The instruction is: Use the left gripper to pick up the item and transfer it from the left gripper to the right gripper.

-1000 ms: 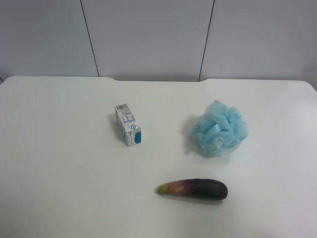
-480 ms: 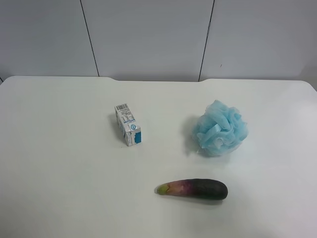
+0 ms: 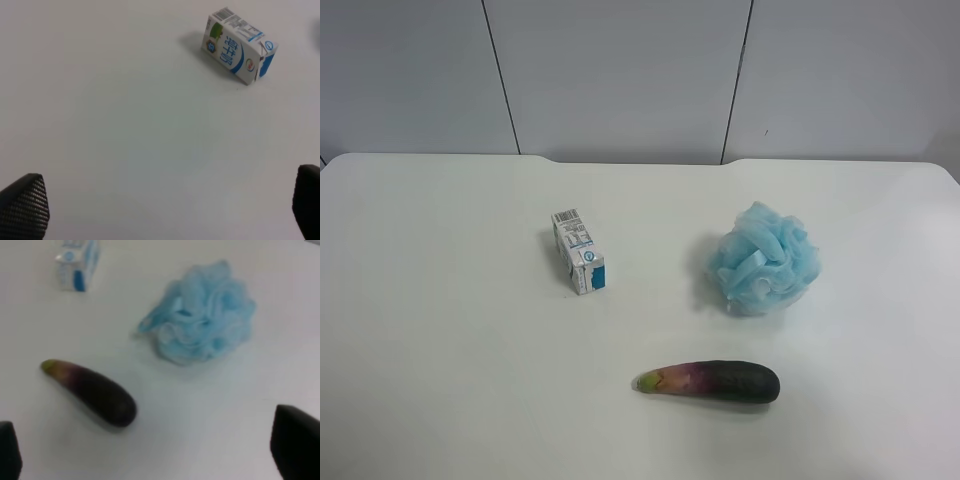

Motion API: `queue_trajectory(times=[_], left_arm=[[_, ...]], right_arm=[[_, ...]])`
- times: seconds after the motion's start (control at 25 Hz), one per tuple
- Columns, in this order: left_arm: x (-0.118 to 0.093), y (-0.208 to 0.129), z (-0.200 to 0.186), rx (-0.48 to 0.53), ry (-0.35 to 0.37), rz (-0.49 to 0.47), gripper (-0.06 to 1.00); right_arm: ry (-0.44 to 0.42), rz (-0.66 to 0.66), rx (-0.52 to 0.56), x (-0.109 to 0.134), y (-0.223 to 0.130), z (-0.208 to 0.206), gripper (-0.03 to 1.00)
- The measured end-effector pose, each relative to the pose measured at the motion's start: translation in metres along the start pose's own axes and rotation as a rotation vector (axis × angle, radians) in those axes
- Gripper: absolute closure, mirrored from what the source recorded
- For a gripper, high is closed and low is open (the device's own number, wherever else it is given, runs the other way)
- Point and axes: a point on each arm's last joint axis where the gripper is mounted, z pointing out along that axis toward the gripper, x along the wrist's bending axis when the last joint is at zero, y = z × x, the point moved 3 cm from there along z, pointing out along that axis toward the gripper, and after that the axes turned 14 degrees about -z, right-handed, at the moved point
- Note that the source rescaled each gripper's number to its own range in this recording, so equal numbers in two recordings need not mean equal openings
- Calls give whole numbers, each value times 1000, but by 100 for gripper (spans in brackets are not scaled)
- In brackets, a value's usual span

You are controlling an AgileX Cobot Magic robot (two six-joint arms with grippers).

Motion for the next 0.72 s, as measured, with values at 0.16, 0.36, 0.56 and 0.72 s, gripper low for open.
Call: queue_trajectory(times=[0.16,0.36,0.56,0.72], left_arm=[[0,0,0,0,-1,0,-6],[0,0,0,-6,20,-11,-6],[2,1,0,-33,111,-58,-6],[4,1,1,-55,182,-94,-6]], right_arm=[[-191,102,27,-4,-4,-5,-3],[-398,211,76,-8,-7,-9,-3],[-499,266,105,-9,-8,-10,-3],[-519,277,111,-10,-8,-11,-3]])
